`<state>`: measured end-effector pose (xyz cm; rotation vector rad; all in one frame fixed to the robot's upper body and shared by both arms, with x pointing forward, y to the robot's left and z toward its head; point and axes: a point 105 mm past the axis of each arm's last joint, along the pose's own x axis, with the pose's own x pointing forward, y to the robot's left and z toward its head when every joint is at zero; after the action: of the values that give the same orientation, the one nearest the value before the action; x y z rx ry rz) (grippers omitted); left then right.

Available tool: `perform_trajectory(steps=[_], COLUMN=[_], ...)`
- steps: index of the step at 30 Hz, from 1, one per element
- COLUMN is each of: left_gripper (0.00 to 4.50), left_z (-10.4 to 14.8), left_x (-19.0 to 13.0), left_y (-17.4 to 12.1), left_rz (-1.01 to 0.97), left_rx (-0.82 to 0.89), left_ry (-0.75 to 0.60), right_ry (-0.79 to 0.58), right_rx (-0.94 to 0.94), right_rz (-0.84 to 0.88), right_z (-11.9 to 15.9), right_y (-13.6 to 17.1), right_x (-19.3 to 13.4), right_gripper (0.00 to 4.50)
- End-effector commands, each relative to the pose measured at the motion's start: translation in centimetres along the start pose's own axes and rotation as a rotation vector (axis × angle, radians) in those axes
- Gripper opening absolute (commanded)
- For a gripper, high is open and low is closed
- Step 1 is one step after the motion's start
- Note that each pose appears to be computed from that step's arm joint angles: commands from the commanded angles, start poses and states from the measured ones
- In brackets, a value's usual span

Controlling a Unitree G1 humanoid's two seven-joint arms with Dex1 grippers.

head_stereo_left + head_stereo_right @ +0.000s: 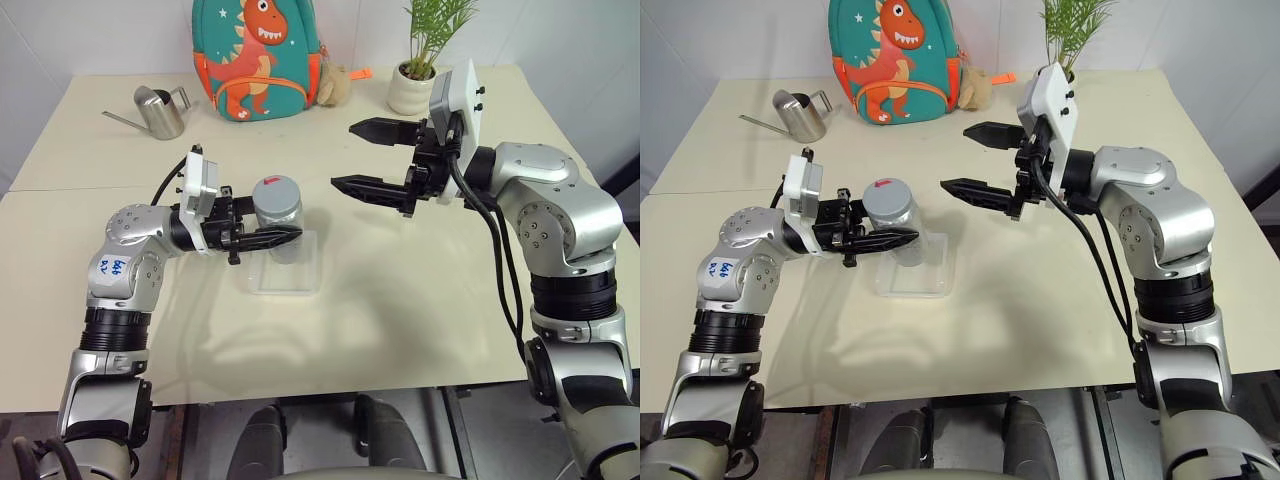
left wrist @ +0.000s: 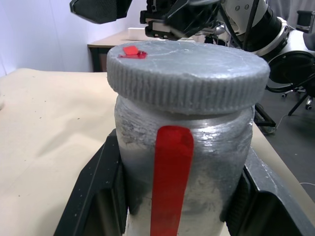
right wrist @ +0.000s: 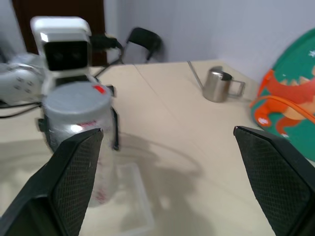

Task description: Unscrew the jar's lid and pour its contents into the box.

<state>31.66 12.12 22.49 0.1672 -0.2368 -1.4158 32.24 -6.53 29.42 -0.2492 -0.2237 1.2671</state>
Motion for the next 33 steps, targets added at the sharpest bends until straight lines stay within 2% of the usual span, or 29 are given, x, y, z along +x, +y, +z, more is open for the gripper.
perform_trajectory(steps=[1,9,16,21,33], left_gripper=[1.96,1.96,1.96,1.96,1.96], left_z=[1.0,1.0,1.0,1.0,1.1], left_x=[0.0,0.2,0.3,0.2,0.0], left_y=[-0.1,-0.1,-0.1,-0.2,0.1], left_rz=[-0.011,-0.013,-0.012,-0.011,-0.004], left_rx=[0.05,0.048,0.049,0.05,0.055], left_ry=[-0.012,-0.015,-0.02,-0.02,-0.016], right_ry=[-0.079,-0.056,-0.027,-0.022,0.003], right_rx=[-0.028,-0.011,-0.044,-0.048,-0.043], right_rz=[0.087,0.157,0.124,0.098,0.079], right_z=[2.2,2.0,1.5,1.2,0.4], right_y=[1.9,4.4,4.3,3.4,1.9], right_x=[0.9,5.0,7.6,7.5,4.7], right_gripper=[4.46,4.46,4.46,4.46,4.46])
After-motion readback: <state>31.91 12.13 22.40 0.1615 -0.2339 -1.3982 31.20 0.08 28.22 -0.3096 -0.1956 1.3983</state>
